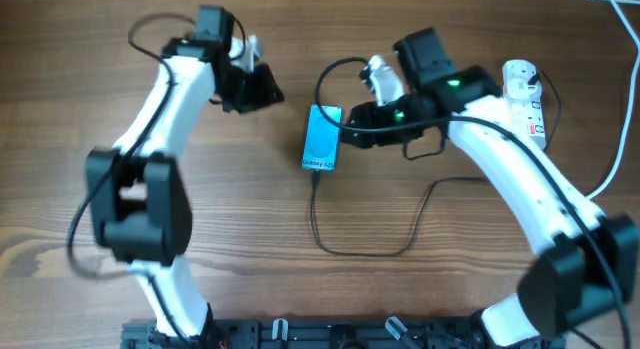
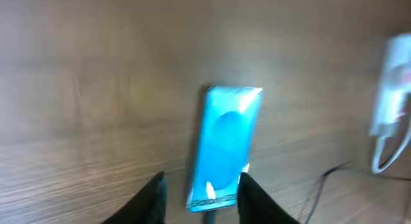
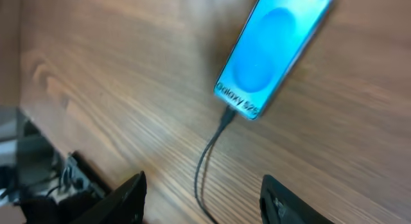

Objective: Plug charger to phone and switch on socket
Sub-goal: 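Lower the phone flat onto the table and release both grippers, then move the right gripper over the white power strip's switch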

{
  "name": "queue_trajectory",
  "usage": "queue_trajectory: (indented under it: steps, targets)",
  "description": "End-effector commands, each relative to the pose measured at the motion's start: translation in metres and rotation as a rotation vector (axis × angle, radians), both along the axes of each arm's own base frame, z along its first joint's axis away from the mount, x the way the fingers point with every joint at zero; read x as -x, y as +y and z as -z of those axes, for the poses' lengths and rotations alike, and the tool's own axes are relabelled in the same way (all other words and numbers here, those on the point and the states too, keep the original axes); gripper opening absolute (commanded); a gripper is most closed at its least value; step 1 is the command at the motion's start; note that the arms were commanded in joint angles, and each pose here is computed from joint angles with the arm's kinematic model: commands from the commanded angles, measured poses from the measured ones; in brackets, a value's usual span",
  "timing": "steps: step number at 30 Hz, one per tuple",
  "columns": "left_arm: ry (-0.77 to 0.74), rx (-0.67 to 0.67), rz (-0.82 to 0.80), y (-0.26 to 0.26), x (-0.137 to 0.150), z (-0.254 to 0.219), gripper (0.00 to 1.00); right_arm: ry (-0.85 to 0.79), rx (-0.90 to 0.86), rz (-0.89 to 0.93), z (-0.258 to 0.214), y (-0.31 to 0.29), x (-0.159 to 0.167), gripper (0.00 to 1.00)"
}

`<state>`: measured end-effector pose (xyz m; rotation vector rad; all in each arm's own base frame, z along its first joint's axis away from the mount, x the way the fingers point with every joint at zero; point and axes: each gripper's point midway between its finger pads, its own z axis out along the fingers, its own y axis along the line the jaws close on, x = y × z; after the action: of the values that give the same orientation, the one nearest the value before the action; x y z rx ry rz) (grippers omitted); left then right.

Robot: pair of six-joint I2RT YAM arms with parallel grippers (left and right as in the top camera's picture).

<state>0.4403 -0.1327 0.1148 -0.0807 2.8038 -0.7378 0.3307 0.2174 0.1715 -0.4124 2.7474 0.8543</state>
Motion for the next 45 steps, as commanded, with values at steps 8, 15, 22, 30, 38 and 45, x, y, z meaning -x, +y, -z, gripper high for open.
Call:
queue_trajectory:
  steps: [8,15,22,30,38,45]
  targets:
    - [-0.577,0.024,-0.029,0.017,0.054,-0.233,0.89,-0.286,0.079,0.143,-0.097,-0.062,0.023,0.52]
    - [-0.571,0.015,-0.034,0.02,0.064,-0.236,1.0,-0.314,0.114,0.434,-0.113,-0.143,0.003,0.04]
    - [-0.57,0.011,-0.037,0.021,0.063,-0.235,1.0,-0.47,0.141,0.838,-0.183,-0.283,-0.017,0.04]
    - [-0.57,0.011,-0.037,0.021,0.063,-0.235,1.0,-0.324,0.172,1.15,-0.127,-0.407,-0.036,0.05]
    - [-0.57,0.011,-0.037,0.021,0.063,-0.235,1.0,-0.016,0.068,1.144,0.004,-0.435,-0.078,0.04]
    - [-0.57,0.011,-0.037,0.021,0.063,-0.235,1.0,0.134,0.029,1.106,0.087,-0.43,-0.096,0.04]
